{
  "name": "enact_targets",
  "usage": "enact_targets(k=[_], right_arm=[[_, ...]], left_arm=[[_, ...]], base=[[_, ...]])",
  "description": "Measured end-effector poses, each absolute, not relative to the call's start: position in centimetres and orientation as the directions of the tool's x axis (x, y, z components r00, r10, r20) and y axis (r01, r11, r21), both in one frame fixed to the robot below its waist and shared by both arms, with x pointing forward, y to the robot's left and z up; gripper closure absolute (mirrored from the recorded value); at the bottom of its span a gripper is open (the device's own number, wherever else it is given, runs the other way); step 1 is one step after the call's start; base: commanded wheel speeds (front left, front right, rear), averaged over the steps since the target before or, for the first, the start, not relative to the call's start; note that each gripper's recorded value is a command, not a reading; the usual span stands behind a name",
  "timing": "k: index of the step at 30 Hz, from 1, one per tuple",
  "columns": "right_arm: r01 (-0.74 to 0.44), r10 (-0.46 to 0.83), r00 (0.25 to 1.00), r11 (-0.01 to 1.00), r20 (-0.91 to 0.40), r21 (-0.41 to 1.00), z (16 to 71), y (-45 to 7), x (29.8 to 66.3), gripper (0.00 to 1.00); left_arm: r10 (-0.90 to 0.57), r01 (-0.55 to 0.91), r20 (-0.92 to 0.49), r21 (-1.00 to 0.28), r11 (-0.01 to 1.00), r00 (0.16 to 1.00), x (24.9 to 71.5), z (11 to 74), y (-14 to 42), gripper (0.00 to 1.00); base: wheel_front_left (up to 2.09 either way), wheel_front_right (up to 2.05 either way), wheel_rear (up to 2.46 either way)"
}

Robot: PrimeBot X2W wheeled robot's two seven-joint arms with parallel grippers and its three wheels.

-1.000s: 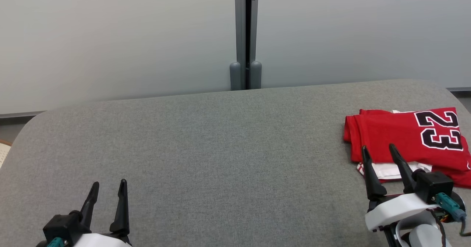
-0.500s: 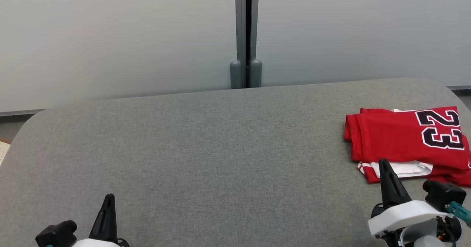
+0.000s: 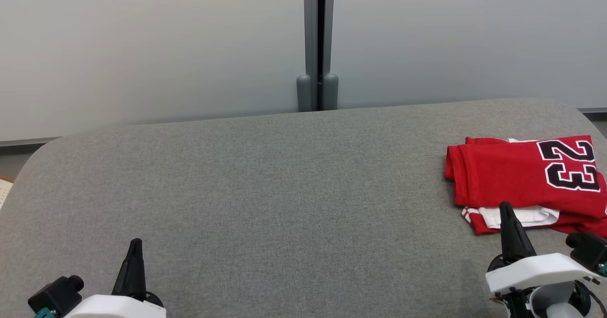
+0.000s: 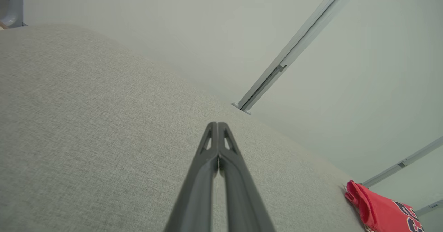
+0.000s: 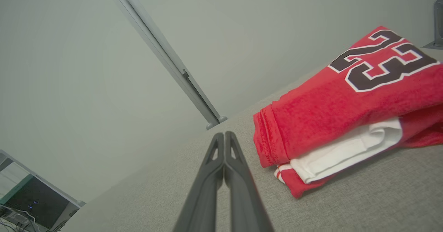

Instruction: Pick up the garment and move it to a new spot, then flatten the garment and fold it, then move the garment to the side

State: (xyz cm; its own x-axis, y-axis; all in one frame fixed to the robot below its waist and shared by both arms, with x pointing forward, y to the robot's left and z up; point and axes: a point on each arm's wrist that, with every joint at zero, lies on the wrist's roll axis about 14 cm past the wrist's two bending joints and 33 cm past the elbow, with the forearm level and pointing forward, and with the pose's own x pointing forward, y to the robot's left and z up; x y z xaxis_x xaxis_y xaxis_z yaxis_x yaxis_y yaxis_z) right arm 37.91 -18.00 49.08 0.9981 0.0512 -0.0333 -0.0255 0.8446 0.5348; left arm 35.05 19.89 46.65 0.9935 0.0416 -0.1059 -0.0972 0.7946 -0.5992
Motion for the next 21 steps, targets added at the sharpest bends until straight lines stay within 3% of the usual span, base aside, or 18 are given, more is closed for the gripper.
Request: enact_targets(k=[21], right_arm=[[0.025,0.016,0.999,0.660,-0.047,0.751,49.30,-18.75,38.18,1.00]], left_arm=[[0.044,-0.120,-0.118,-0.784,0.609,0.992,35.91,47.10,20.01,1.00]], base=[[0.00,0.00,0.00]])
